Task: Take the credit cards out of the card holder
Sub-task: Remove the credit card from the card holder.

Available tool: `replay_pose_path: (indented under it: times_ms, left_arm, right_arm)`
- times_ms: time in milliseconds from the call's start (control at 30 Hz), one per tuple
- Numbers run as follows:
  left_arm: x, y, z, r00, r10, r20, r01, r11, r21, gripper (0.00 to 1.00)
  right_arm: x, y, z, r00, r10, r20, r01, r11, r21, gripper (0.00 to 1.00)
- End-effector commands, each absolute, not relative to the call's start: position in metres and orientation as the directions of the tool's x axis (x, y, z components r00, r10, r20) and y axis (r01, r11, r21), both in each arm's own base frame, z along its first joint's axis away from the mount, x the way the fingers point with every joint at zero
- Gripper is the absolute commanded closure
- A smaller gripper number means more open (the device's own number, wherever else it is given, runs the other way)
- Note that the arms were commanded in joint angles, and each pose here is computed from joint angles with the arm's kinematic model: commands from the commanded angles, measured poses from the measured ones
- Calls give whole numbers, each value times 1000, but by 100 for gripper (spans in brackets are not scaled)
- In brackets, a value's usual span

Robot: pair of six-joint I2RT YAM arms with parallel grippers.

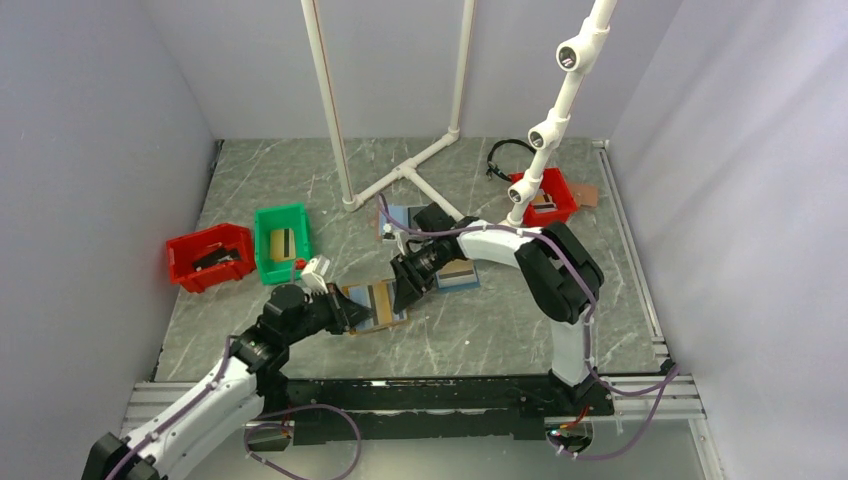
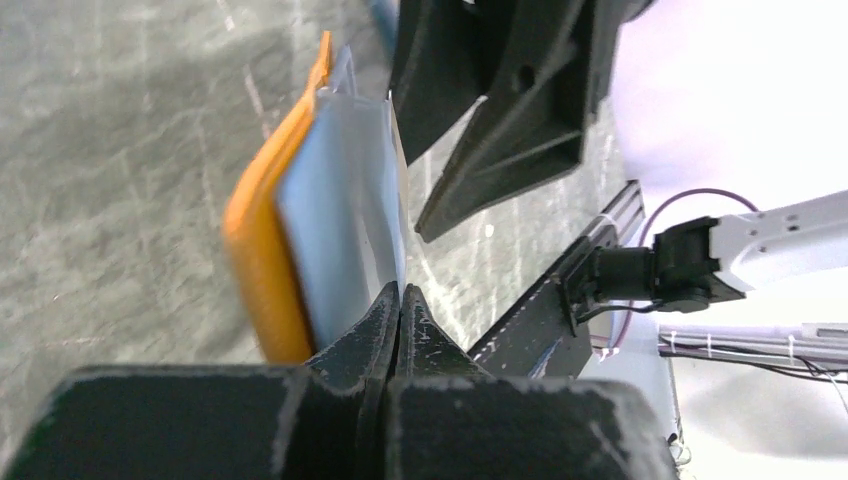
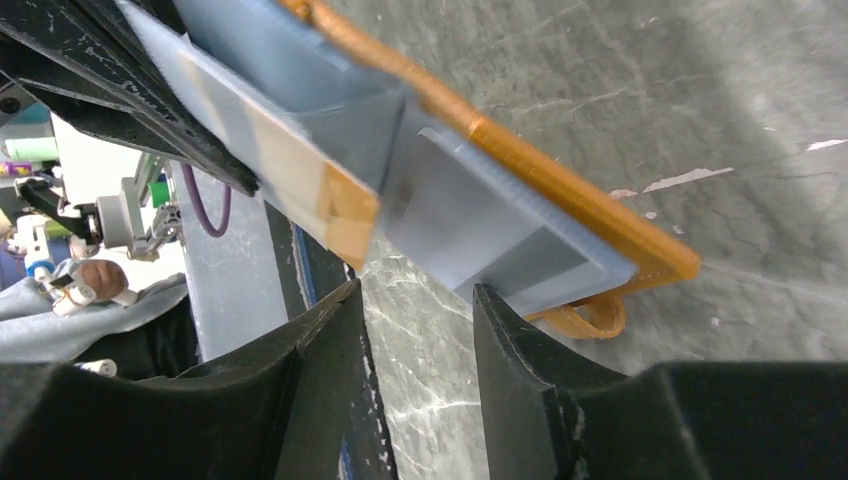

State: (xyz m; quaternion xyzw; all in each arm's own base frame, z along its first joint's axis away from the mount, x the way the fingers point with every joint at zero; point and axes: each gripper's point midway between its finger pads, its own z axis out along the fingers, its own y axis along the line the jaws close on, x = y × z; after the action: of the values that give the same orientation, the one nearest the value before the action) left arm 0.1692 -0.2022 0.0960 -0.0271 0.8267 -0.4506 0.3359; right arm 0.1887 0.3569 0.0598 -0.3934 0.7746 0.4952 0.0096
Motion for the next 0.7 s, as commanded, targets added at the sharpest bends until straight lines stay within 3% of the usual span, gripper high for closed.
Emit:
replay_pose_path:
  times_ms: [0,333,667]
  left_arm:
    - [171,-208,131,-699,-372,-611,390,518,-761,100]
    - [169,-217,151,-689,-388,-612,446,438,-781,100]
    - [170,-223,164,-682,-404,-610,476,387,-789,100]
  right_arm:
    - [200,363,111,-630,-550,-548,-691,75,719,52]
    - [195,356,156,-629,-482,-609,-666,-69,742,48]
    - [198,357,142,-676,-490,-550,-634,6,774,45]
